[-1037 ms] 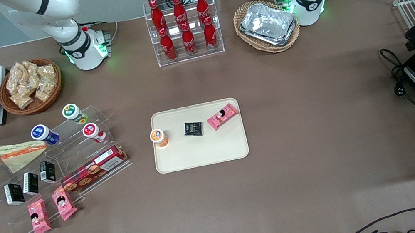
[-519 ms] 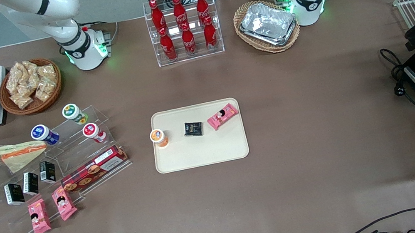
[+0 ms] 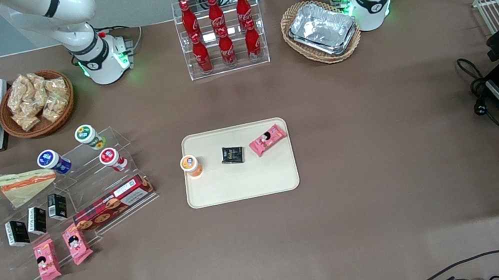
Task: Place sandwich on tray
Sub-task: 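Close the right gripper on the wrapped sandwich and lift it from the rack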
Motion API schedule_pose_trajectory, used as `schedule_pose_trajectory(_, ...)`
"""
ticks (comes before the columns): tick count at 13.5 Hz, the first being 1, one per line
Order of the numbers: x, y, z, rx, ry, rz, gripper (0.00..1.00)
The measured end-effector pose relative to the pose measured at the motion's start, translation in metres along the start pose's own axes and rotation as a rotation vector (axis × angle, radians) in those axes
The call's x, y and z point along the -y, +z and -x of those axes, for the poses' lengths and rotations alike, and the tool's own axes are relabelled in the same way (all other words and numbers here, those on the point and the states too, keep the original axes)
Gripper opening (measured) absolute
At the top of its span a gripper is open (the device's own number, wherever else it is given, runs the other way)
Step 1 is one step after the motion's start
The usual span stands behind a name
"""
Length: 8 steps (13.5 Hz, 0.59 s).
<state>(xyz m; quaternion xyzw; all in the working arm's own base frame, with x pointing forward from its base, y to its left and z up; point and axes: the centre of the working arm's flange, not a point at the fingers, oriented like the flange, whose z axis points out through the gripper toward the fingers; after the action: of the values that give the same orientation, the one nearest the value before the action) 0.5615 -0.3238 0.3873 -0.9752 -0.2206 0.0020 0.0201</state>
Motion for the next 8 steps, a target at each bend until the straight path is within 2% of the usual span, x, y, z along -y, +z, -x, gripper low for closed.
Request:
schedule_pose_trajectory(2, 0.016, -0.037, -0.023, -0.045, -0.037, 0.030, 0.38)
schedule_pose_trajectory(3, 0.029, -0.060, -0.035, -0.065, -0.034, 0.028, 0.37)
schedule_pose_trajectory(4, 0.043, -0.086, -0.044, -0.068, -0.018, 0.019, 0.33)
schedule_pose_trajectory(6, 0.076, -0.135, -0.063, -0.036, 0.048, 0.010, 0.23)
schedule_pose_trajectory(8, 0.117, -0.164, -0.084, -0.008, 0.128, -0.018, 0.22)
